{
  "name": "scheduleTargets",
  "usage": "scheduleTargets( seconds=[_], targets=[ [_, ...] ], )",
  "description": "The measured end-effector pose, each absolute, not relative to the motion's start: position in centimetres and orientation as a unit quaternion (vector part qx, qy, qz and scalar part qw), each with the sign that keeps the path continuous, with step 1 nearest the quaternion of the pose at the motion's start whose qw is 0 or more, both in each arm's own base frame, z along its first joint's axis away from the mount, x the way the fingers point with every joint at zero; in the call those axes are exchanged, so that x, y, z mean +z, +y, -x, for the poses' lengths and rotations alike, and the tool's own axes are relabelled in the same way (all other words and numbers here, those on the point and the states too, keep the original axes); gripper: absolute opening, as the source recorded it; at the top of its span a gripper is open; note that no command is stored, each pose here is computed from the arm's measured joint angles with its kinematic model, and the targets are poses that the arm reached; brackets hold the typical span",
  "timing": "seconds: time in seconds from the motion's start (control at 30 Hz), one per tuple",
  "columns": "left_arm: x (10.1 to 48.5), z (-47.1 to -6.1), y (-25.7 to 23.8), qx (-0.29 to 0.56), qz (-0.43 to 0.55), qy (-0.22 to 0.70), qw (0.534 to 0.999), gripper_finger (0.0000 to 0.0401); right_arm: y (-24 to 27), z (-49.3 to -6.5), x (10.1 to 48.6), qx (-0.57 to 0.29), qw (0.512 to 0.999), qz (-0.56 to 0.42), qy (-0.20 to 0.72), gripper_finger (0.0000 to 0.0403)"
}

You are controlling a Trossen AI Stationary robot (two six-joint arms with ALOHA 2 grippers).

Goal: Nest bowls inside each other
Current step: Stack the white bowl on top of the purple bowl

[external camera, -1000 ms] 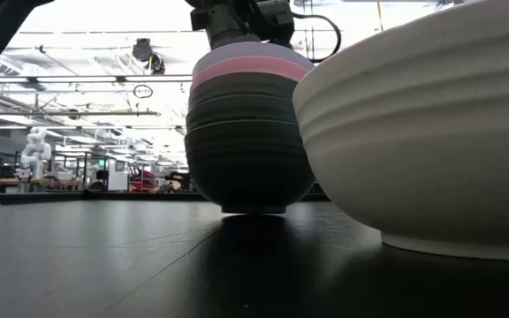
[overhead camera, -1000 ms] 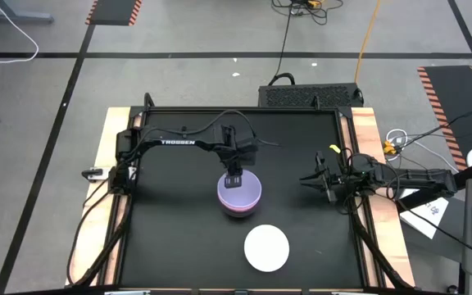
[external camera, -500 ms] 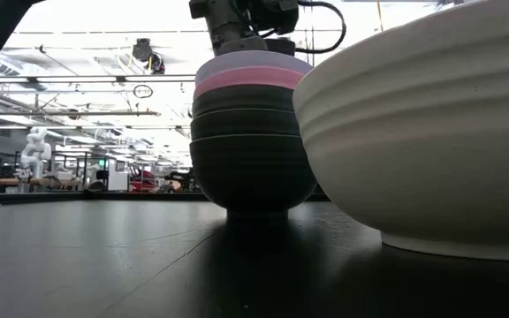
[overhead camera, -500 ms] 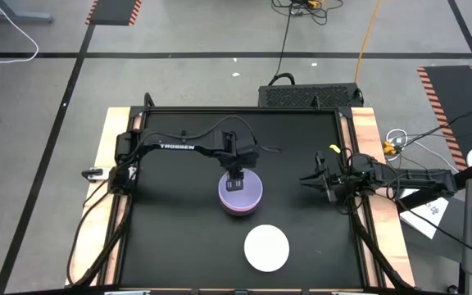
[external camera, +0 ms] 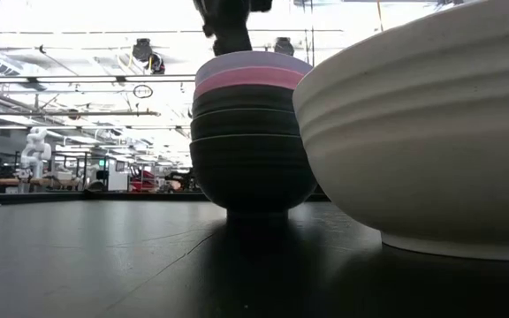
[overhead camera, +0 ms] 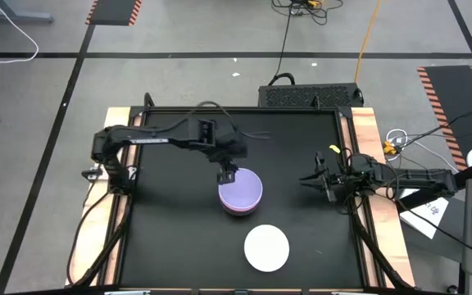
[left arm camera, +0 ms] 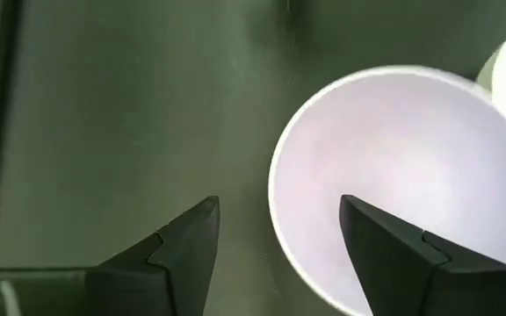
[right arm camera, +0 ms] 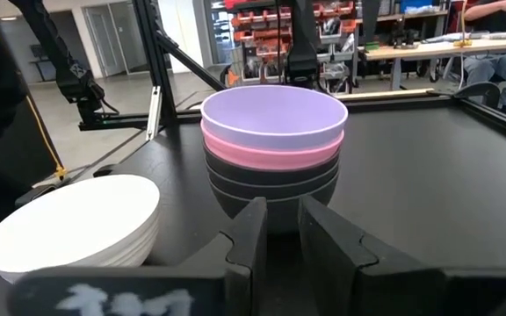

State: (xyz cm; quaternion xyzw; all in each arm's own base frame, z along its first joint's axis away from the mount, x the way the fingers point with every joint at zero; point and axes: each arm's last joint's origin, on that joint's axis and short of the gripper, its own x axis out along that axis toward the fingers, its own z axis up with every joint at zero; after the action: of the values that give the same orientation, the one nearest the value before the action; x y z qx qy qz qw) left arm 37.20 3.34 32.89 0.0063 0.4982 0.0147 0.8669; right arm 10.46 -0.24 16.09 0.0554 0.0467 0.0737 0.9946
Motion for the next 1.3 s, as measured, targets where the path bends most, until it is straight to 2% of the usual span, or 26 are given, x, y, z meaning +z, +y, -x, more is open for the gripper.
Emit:
scheduleTargets(
  seconds=[0.13,0.27,0.6,0.73,0.83,0.9,1.07,1.3],
  targets=[
    [35.8,-35.1,3.2,0.021,-0.015,0.461,0.887,0.0234,-0.2,-10.5,16.1,0.074,0.995,-0.057,0.046,0.0064],
    [38.5,-33.1,2.6,0.027,-0.034,0.423,0.905,0.0209,-0.2,-10.5,16.1,0.074,0.994,-0.060,0.047,0.0064],
    [43.5,-28.1,1.3,0.038,-0.055,0.334,0.940,0.0071,-0.2,-10.5,16.1,0.073,0.994,-0.060,0.048,0.0064],
    [44.4,-27.1,0.2,-0.022,-0.063,0.242,0.968,0.0025,-0.2,-10.5,16.1,0.073,0.994,-0.059,0.047,0.0064],
    [43.7,-26.4,-0.6,-0.085,-0.074,0.159,0.981,0.0005,-0.2,-10.5,16.1,0.073,0.994,-0.060,0.047,0.0064],
    [42.3,-25.7,-0.6,-0.094,-0.077,0.135,0.983,0.0004,-0.2,-10.5,16.1,0.073,0.994,-0.063,0.047,0.0064],
    [37.4,-23.4,0.4,-0.068,-0.066,0.112,0.989,0.0017,-0.2,-10.5,16.1,0.073,0.994,-0.067,0.050,0.0064],
    [31.1,-19.0,1.4,-0.025,-0.032,0.079,0.996,0.0004,-0.3,-10.5,16.0,0.073,0.994,-0.067,0.051,0.0064]
  ],
)
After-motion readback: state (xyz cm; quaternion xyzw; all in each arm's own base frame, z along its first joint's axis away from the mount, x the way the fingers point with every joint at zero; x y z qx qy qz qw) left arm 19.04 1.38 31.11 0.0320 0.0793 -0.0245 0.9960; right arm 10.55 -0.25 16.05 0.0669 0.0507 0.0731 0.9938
